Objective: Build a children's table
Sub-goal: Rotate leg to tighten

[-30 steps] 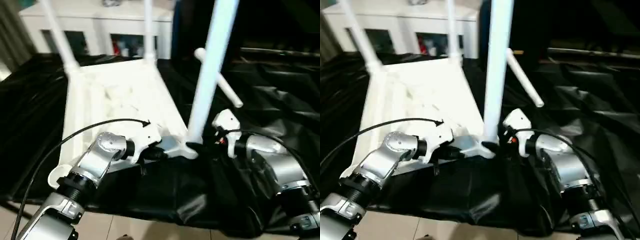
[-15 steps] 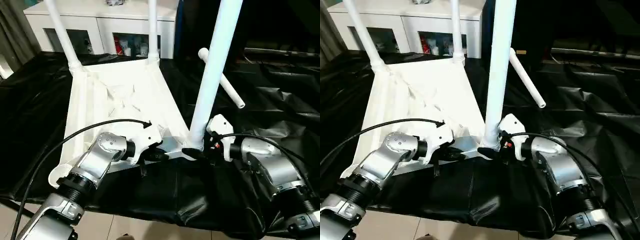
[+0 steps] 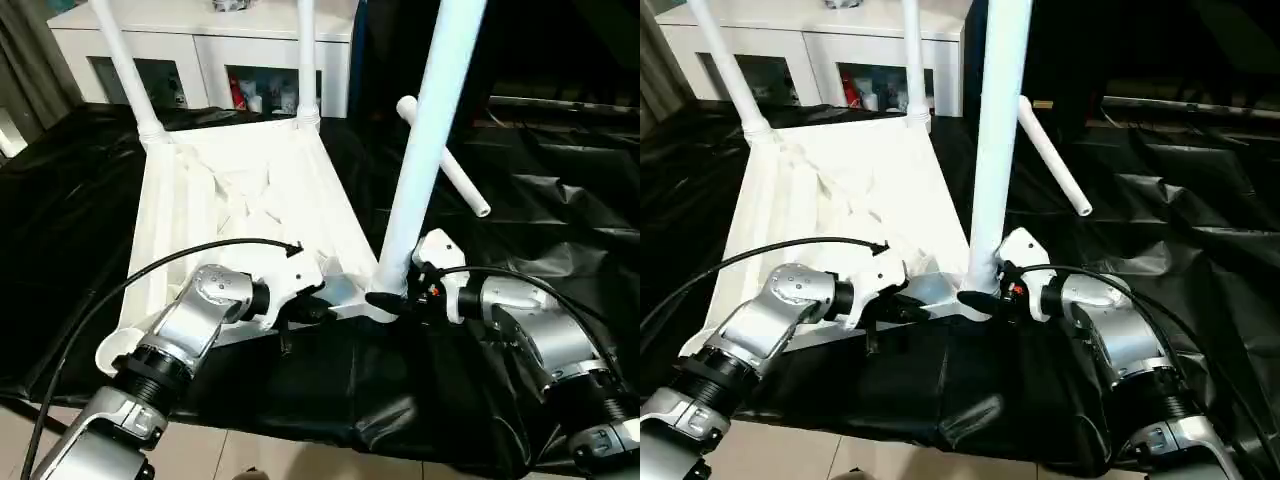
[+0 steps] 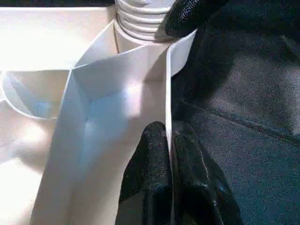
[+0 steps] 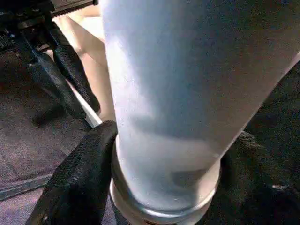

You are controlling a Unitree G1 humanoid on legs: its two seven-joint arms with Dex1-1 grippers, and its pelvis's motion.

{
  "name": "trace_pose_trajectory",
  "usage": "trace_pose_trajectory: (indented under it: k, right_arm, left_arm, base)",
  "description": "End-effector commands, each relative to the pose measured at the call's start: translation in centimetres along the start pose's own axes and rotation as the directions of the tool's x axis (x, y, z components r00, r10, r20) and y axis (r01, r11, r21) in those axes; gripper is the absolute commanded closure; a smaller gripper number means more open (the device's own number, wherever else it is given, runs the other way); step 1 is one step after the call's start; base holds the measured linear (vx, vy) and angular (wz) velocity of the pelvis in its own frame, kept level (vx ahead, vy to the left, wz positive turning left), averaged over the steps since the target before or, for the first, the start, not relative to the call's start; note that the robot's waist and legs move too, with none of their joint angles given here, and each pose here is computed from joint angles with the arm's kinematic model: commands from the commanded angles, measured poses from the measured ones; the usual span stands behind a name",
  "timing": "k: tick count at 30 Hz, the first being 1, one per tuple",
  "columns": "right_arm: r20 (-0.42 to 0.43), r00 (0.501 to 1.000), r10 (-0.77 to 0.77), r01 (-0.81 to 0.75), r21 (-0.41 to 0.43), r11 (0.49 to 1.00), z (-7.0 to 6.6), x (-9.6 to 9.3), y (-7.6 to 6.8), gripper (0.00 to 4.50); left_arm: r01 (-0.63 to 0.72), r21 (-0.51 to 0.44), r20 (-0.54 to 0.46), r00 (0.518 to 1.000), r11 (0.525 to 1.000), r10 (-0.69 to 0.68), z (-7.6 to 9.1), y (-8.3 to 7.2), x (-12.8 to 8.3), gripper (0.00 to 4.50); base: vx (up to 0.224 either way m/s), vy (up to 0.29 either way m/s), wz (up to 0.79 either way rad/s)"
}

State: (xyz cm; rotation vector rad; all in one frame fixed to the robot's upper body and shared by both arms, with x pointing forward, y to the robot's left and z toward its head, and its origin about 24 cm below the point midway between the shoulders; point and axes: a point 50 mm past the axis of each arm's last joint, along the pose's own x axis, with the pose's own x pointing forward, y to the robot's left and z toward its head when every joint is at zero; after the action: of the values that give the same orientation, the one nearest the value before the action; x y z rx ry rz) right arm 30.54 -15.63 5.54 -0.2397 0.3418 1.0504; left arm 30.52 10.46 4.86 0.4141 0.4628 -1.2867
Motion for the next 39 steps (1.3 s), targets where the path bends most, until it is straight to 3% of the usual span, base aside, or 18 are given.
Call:
trace_pose_trajectory:
  k: [1, 5, 7, 9, 11, 13, 15, 19, 21, 22, 24, 27, 30, 33, 34, 37, 39]
  right_arm:
    - [-0.006, 1.000, 0.003, -0.003, 0.019, 1.000, -0.3, 0.3, 0.1, 1.74]
    - [-0.055, 0.989, -0.138, 0.143, 0.094, 0.985, -1.5, 1.2, -0.5, 1.75]
    - [-0.068, 0.960, -0.272, 0.280, 0.172, 0.945, -2.1, 1.9, -1.1, 1.75]
    - [-0.119, 0.877, -0.466, 0.480, 0.285, 0.830, -2.9, 2.9, -1.8, 1.75]
    - [-0.184, 0.781, -0.596, 0.620, 0.343, 0.706, -3.2, 3.8, -2.3, 1.75]
    - [-0.200, 0.750, -0.630, 0.654, 0.360, 0.665, -3.2, 4.1, -2.5, 1.76]
    - [-0.213, 0.709, -0.672, 0.700, 0.328, 0.635, -2.0, 5.2, -2.7, 1.76]
    - [-0.190, 0.724, -0.663, 0.688, 0.272, 0.673, -1.1, 6.1, -2.6, 1.76]
    - [-0.178, 0.729, -0.661, 0.682, 0.271, 0.679, -0.9, 6.2, -2.6, 1.76]
    - [-0.132, 0.744, -0.655, 0.660, 0.298, 0.690, -0.5, 6.4, -2.6, 1.76]
    - [-0.093, 0.738, -0.669, 0.660, 0.308, 0.685, 0.0, 6.4, -2.7, 1.20]
    - [-0.086, 0.731, -0.677, 0.666, 0.304, 0.681, 0.1, 6.4, -2.8, 0.89]
    - [-0.028, 0.760, -0.650, 0.630, 0.282, 0.724, 0.7, 6.0, -3.0, 0.70]
    - [0.021, 0.831, -0.557, 0.535, 0.249, 0.807, 0.8, 5.2, -2.9, 0.45]
    - [0.021, 0.831, -0.555, 0.534, 0.249, 0.808, 0.8, 5.2, -2.9, 0.45]
    - [0.058, 0.928, -0.368, 0.359, 0.127, 0.925, 0.3, 3.6, -1.9, 0.45]
    - [0.067, 0.950, -0.304, 0.298, 0.089, 0.950, 0.3, 3.0, -1.5, 0.45]
  left_arm:
    - [0.026, 0.030, 0.044, 0.999, 0.999, -0.027, 1.1, -0.3, 0.1, 4.50]
    - [-0.047, -0.003, 0.026, 0.999, 0.999, 0.047, 1.0, 0.4, 0.6, 4.50]
    - [-0.094, -0.025, 0.019, 0.995, 0.995, 0.094, 1.2, 0.8, 1.1, 4.50]
    - [-0.155, -0.051, 0.007, 0.988, 0.987, 0.156, 1.5, 1.4, 1.9, 4.50]
    - [-0.266, -0.102, -0.020, 0.964, 0.958, 0.266, 2.1, 2.2, 3.0, 4.50]
    - [-0.313, -0.122, -0.036, 0.950, 0.942, 0.311, 2.3, 2.5, 3.4, 4.50]
    - [-0.407, -0.146, -0.058, 0.913, 0.902, 0.403, 3.2, 3.1, 4.6, 4.50]
    - [-0.402, -0.135, -0.045, 0.916, 0.906, 0.399, 3.8, 2.8, 5.4, 4.50]
    - [-0.390, -0.114, -0.037, 0.921, 0.914, 0.388, 3.9, 2.7, 5.5, 4.50]
    - [-0.367, -0.092, -0.026, 0.930, 0.926, 0.366, 3.8, 2.5, 5.4, 4.50]
    - [-0.350, -0.069, -0.018, 0.937, 0.934, 0.350, 3.8, 2.4, 5.4, 4.50]
    - [-0.344, -0.058, -0.013, 0.939, 0.937, 0.344, 3.8, 2.3, 5.4, 4.50]
    - [-0.305, -0.043, -0.018, 0.952, 0.951, 0.304, 3.1, 2.1, 5.0, 4.50]
    - [-0.251, -0.012, -0.027, 0.968, 0.968, 0.250, 2.0, 1.7, 4.1, 4.50]
    - [-0.251, -0.012, -0.027, 0.968, 0.968, 0.250, 2.0, 1.7, 4.1, 4.50]
    - [-0.185, 0.019, -0.020, 0.982, 0.983, 0.185, 1.1, 1.3, 3.0, 4.50]
    - [-0.159, 0.040, -0.018, 0.987, 0.987, 0.159, 0.9, 1.1, 2.7, 4.50]
  base:
    - [0.000, 0.000, 0.00]
    - [0.000, 0.000, 0.00]
    - [0.000, 0.000, 0.00]
    - [-0.027, 0.002, -0.06]
    - [-0.053, 0.006, -0.11]
    - [0.000, 0.000, 0.00]
    - [0.000, 0.000, 0.00]
    - [0.000, 0.000, 0.00]
    - [0.000, 0.000, 0.00]
    - [0.000, 0.000, 0.00]
    - [0.000, 0.000, 0.00]
    - [0.000, 0.000, 0.00]
    - [0.000, 0.000, 0.00]
    - [0.000, 0.000, 0.00]
    - [0.000, 0.000, 0.00]
    - [0.000, 0.000, 0.00]
    - [0.000, 0.000, 0.00]
